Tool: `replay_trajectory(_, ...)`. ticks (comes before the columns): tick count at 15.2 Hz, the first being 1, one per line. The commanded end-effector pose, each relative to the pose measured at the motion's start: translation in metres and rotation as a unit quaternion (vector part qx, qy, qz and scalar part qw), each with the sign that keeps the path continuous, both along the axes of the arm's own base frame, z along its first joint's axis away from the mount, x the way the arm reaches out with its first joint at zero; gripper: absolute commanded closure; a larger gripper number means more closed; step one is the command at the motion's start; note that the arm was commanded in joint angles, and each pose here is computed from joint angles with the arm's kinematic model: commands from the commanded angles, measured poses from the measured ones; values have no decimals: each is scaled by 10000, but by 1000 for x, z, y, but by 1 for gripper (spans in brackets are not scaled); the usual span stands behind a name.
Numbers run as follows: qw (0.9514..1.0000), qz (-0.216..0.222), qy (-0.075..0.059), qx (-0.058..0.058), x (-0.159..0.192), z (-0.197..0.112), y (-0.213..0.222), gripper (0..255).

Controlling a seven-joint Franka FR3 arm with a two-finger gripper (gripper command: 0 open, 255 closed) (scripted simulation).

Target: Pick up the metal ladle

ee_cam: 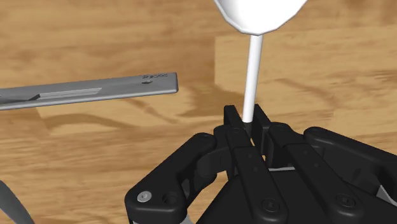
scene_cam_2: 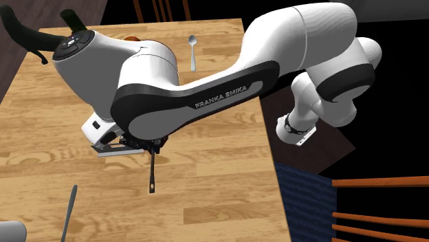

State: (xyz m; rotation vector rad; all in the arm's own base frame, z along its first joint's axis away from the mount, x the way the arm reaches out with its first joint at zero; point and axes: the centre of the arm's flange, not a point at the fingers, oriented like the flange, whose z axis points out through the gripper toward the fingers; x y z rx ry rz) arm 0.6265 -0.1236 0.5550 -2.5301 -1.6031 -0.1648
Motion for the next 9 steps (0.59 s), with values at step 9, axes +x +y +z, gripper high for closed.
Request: replay_trajectory(9,10000,1,2,0,1,42,0,255)
